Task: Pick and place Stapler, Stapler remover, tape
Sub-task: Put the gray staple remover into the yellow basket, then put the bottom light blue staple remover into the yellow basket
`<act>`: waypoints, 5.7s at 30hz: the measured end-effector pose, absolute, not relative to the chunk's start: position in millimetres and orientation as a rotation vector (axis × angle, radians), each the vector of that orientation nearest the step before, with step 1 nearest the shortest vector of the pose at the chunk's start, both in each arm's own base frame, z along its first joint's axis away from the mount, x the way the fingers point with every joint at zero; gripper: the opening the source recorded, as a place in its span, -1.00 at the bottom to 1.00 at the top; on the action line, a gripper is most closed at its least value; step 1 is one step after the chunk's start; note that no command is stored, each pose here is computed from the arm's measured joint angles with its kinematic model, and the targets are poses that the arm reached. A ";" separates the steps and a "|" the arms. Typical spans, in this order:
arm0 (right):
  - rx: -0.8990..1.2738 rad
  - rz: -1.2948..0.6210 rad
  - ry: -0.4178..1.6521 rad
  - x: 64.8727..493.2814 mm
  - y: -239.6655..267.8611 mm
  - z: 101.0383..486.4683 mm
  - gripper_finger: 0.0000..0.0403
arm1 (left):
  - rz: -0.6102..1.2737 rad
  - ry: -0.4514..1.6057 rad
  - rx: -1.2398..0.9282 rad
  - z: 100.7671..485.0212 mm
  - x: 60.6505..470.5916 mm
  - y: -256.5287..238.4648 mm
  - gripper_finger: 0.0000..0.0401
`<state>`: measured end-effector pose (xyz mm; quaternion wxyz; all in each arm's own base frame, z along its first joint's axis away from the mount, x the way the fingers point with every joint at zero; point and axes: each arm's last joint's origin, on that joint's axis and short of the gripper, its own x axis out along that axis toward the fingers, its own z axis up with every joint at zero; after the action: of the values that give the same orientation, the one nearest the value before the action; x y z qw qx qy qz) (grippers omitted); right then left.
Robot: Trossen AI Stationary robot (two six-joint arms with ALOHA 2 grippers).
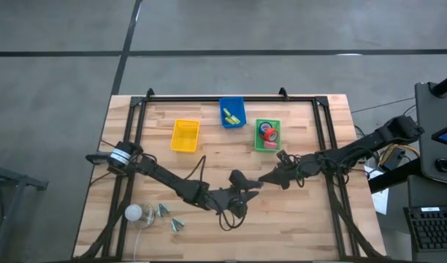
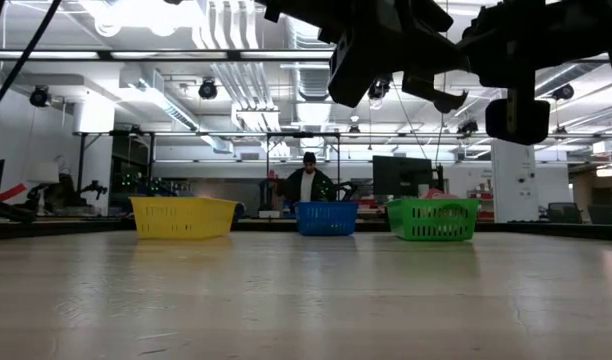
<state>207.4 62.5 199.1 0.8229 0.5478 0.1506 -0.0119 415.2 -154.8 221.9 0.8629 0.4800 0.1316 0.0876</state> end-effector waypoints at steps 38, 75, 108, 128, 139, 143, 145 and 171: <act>1.204 0.016 0.314 210.3 64.5 199.2 -0.96 | 0.170 0.271 0.945 220.8 418.8 -146.0 -0.80; 0.875 -0.045 0.201 209.9 50.0 207.5 -0.26 | 0.481 0.620 0.930 193.6 399.3 -140.3 -0.92; 0.746 -0.064 0.226 207.9 50.2 200.9 -0.30 | 1.018 0.544 0.212 208.5 261.3 -3.3 -0.92; 0.737 -0.117 0.214 207.3 48.5 197.8 -0.32 | 1.029 0.646 -0.201 181.8 217.7 81.5 -0.86; 0.738 -0.119 0.218 206.7 48.3 196.4 -0.36 | 0.971 0.662 -0.247 179.6 217.0 84.9 -0.75; 0.736 -0.119 0.224 205.9 48.4 194.7 -0.33 | 0.975 0.654 -0.247 180.2 217.3 85.4 -0.60; 0.736 -0.120 0.224 205.8 48.4 194.5 -0.32 | 0.971 0.654 -0.247 180.8 217.7 85.4 -0.50; 0.734 -0.117 0.219 205.6 48.3 194.4 -0.39 | -0.213 0.700 -0.143 207.0 198.8 -97.1 -0.35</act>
<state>205.6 48.3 194.4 0.9258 0.3581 0.1067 -0.0569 198.8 -97.1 207.0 0.9314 -0.0697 0.3418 -0.1043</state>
